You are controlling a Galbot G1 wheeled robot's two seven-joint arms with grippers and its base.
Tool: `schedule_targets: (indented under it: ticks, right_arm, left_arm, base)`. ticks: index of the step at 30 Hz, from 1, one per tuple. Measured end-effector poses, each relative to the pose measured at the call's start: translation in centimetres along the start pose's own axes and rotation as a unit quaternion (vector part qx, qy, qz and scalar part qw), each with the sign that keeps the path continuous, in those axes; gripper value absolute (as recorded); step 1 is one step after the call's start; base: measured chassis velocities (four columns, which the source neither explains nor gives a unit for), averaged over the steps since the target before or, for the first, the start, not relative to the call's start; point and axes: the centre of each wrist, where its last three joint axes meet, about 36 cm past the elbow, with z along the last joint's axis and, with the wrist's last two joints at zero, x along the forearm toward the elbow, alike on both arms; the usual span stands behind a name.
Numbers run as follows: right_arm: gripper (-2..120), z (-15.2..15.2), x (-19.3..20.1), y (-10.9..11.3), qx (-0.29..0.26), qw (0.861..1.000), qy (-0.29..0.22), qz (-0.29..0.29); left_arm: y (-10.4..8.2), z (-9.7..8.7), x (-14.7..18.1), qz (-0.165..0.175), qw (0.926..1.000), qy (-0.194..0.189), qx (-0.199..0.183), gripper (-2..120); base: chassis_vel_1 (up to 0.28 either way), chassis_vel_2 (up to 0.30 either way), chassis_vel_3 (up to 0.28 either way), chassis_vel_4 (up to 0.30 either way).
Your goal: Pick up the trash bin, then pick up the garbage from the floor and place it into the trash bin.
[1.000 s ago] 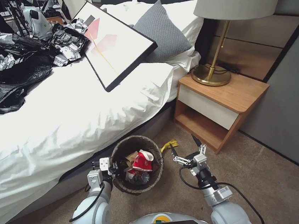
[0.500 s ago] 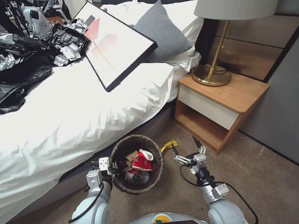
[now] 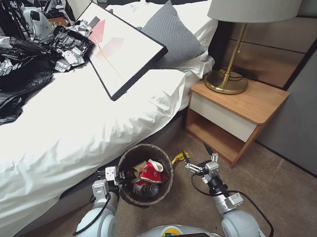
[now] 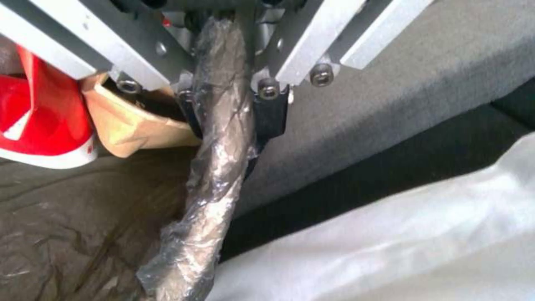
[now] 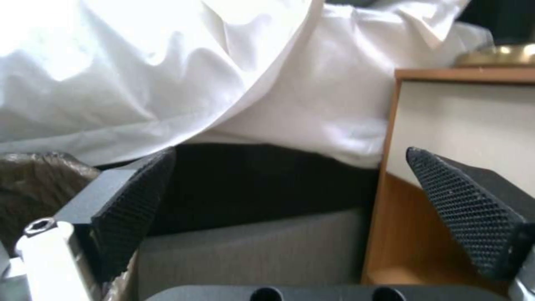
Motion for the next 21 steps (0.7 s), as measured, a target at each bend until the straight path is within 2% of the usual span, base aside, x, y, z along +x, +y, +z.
schedule_targets:
  ticks: [12,15,18,19,21]
  right_arm:
    - [100,0.5,-0.2,-0.3,0.021,0.999,-0.016,-0.017]
    - [100,0.5,-1.1,-1.1,0.032,0.999,-0.019,-0.024]
    - [100,0.7,-2.6,-4.0,0.068,0.995,0.035,-0.064]
    - [100,0.7,-2.6,-4.0,0.068,0.995,0.035,-0.064]
    - [100,0.8,-3.2,-5.8,0.091,0.989,0.067,-0.09]
  left_arm:
    - [0.1,0.0,-0.2,0.0,1.0,0.001,0.001,0]
    - [0.1,0.0,-0.1,0.0,1.0,0.001,0.0,0]
    - [0.0,-0.1,0.2,0.0,1.0,-0.001,0.0,0]
    - [0.0,-0.1,0.2,0.0,1.0,-0.001,0.0,0]
    - [0.0,-0.2,0.4,-0.001,1.0,-0.002,0.0,0]
  base:
    - [0.0,0.0,0.0,0.0]
    - [0.0,0.0,0.0,0.0]
    - [0.0,0.0,0.0,0.0]
    - [0.0,0.0,0.0,0.0]
    - [0.0,0.0,0.0,0.0]
